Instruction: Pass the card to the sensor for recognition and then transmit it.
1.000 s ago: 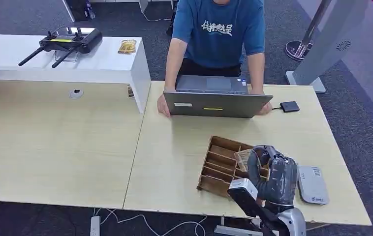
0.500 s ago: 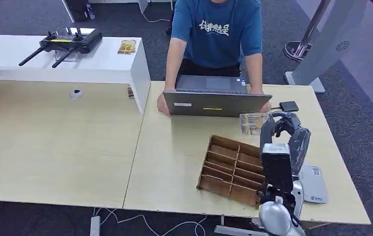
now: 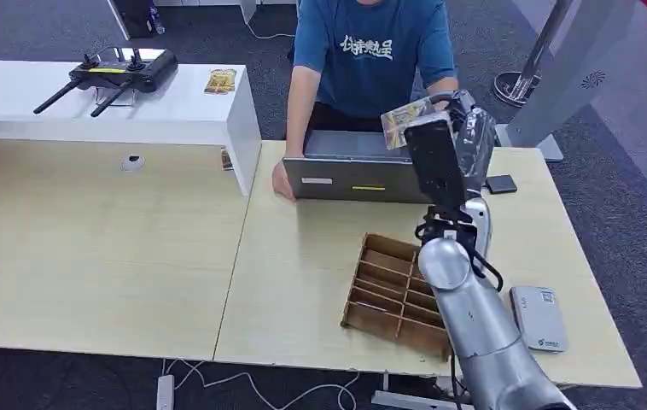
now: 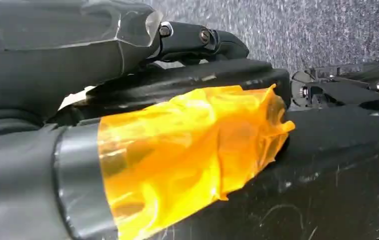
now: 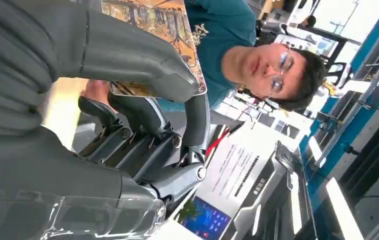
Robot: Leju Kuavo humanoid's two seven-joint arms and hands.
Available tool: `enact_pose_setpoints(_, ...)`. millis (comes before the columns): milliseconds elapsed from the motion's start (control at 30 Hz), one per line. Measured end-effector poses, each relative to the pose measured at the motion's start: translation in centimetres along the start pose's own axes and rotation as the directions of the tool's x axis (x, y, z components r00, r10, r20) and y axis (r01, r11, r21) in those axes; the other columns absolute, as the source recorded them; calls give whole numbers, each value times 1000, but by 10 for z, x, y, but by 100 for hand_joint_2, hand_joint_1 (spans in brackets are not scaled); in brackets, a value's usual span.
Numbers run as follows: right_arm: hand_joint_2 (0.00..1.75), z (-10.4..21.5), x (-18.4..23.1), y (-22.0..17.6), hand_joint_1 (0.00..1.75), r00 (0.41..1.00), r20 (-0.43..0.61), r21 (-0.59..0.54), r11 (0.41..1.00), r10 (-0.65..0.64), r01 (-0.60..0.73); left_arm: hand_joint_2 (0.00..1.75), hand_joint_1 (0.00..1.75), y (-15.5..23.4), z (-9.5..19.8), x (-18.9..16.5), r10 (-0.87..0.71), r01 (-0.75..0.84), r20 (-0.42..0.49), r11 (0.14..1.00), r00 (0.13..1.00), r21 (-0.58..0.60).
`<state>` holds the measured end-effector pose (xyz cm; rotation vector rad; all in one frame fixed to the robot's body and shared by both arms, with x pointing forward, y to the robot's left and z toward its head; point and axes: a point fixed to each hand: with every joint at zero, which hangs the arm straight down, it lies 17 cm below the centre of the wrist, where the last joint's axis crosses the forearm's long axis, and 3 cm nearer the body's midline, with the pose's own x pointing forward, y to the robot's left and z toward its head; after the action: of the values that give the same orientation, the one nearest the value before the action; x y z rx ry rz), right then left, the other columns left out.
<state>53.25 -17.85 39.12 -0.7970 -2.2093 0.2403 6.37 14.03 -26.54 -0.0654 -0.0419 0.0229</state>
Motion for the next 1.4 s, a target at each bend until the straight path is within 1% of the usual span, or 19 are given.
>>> enact_pose_setpoints(100,175,-37,9,12,175,999,-4,20,999,47,-47,0,0,-1,0,-1,-45,45,-13,999,999,-4)
enact_pose_setpoints(200,175,-66,19,21,175,995,-12,37,994,101,-101,0,0,-2,1,0,-83,83,-30,997,996,-9)
enact_pose_setpoints(267,175,-81,23,26,175,989,-21,47,989,144,-143,0,0,-3,2,1,-107,107,-39,994,993,-14)
enact_pose_setpoints(367,175,-94,21,32,175,977,-44,63,977,207,-204,0,0,-2,2,0,-134,134,-50,991,990,-16)
enact_pose_setpoints(567,175,-107,6,40,175,937,-80,106,937,341,-332,0,0,-2,3,1,-169,167,-74,986,983,-26)
enact_pose_setpoints(700,175,-110,-3,41,175,911,-93,126,912,402,-390,0,0,-2,4,1,-180,179,-82,984,980,-26)
enact_pose_setpoints(900,175,-105,-18,46,175,886,-101,156,887,452,-434,0,0,-1,4,0,-187,185,-87,982,979,-30)
enact_pose_setpoints(1100,175,-101,-28,48,175,874,-111,174,875,472,-451,0,0,-1,4,1,-182,180,-96,983,979,-35)
enact_pose_setpoints(1133,175,-102,-28,47,0,873,-112,173,874,475,-453,0,0,-1,4,1,-181,178,-96,983,979,-35)
enact_pose_setpoints(1400,175,-100,-30,52,0,867,-97,207,862,489,-463,0,0,0,4,2,-176,174,-96,984,980,-36)
